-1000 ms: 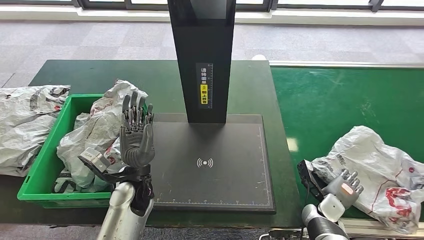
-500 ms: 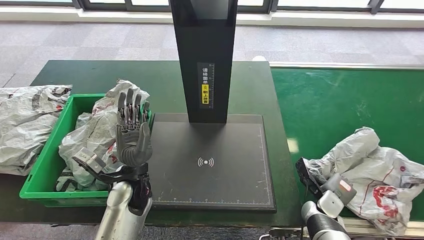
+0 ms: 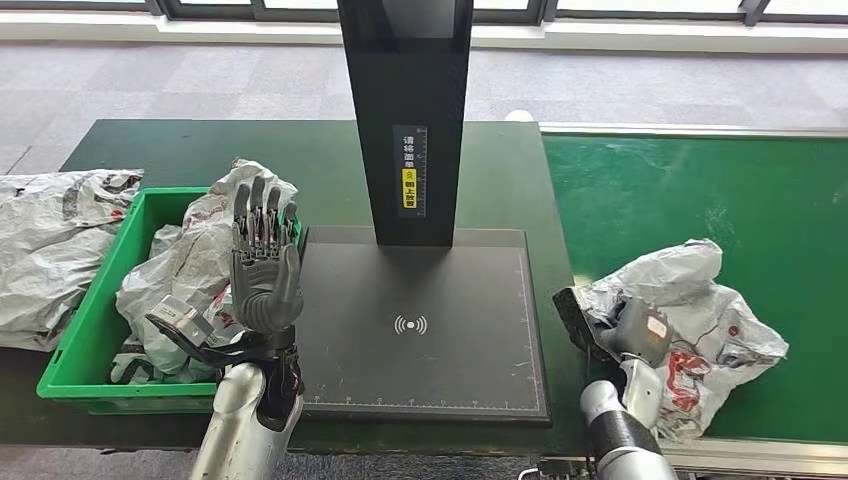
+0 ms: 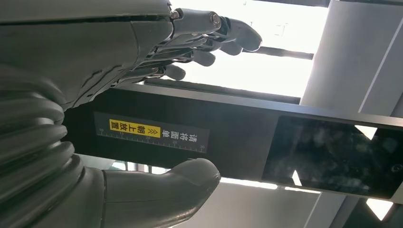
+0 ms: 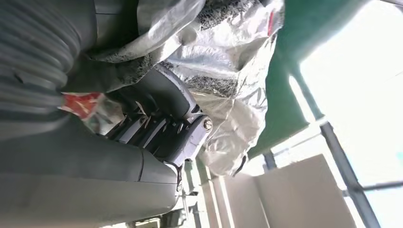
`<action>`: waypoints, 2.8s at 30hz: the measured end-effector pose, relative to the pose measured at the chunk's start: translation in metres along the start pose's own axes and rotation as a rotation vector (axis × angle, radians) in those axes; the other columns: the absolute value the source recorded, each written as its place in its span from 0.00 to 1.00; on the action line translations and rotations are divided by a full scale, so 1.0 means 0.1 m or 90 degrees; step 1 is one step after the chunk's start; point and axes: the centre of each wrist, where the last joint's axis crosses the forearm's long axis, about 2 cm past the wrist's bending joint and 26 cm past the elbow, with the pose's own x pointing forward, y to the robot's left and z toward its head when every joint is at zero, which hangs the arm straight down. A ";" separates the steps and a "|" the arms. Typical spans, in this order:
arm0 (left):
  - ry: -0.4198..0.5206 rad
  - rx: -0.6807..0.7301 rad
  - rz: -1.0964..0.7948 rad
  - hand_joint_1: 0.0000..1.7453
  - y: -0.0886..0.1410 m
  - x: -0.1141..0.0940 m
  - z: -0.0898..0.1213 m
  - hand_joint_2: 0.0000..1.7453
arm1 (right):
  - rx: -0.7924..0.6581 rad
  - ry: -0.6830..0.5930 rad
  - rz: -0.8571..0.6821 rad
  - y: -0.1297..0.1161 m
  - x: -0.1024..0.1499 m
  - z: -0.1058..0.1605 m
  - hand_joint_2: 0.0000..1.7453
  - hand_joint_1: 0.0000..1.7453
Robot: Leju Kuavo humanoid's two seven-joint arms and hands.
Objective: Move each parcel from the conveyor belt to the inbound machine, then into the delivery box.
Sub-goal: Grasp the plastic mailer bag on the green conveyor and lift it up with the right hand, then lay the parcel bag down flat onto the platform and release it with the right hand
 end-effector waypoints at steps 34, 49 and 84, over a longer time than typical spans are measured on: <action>0.050 -0.002 -0.001 0.00 0.01 -0.16 0.10 1.00 | -0.140 -0.335 -0.244 -0.15 1.48 0.09 1.00 1.00; 0.068 -0.011 -0.047 0.00 -0.09 -0.22 0.09 1.00 | 0.080 -0.357 -0.455 0.21 1.67 0.35 1.00 1.00; 0.072 -0.020 -0.050 0.00 -0.23 -0.27 0.06 1.00 | 0.310 -0.410 -1.057 0.03 2.13 0.41 0.00 0.00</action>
